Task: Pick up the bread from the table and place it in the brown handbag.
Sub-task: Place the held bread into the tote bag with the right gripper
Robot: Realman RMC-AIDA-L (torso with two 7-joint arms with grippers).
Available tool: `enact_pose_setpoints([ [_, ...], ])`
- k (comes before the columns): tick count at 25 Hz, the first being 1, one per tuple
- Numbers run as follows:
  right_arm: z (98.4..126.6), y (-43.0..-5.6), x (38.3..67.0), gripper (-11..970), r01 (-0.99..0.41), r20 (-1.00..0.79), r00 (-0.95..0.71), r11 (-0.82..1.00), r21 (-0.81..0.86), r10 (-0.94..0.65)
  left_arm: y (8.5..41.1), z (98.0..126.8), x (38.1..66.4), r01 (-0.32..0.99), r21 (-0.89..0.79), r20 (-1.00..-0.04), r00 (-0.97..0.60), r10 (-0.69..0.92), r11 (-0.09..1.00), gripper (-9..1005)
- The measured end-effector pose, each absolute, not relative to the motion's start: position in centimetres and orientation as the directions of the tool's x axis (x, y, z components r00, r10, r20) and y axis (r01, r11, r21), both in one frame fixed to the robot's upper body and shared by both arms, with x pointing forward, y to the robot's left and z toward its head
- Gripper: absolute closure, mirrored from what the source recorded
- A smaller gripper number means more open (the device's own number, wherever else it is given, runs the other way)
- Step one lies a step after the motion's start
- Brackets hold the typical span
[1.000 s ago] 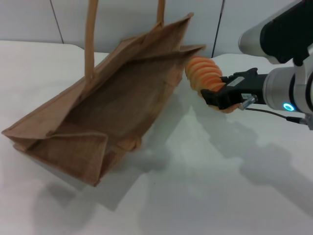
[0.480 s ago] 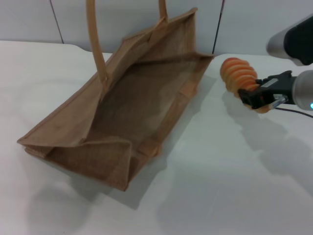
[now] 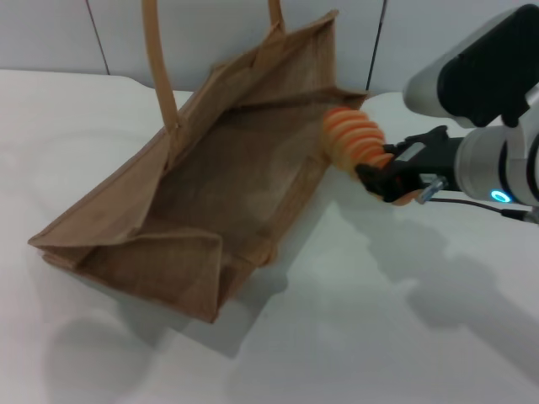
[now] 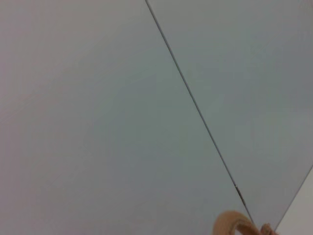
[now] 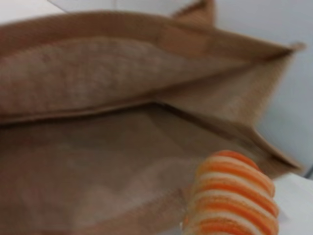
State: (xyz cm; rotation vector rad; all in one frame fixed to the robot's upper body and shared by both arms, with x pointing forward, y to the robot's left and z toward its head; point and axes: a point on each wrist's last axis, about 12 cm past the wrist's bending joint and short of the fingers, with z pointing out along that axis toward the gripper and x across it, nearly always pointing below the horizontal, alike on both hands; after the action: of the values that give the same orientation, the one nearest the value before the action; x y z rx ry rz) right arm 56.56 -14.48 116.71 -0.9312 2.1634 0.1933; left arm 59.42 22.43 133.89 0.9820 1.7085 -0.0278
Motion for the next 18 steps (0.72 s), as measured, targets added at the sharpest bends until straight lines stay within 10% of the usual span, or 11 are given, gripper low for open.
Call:
enact_pose_setpoints([
  [18, 115.2, -10.4, 57.3, 603, -0.757, -0.712, -0.408, 0.647, -0.085, -0.571, 18.0, 134.2, 59.1, 0.68, 0.454, -0.804, 0.035, 0.593, 0.576, 874],
])
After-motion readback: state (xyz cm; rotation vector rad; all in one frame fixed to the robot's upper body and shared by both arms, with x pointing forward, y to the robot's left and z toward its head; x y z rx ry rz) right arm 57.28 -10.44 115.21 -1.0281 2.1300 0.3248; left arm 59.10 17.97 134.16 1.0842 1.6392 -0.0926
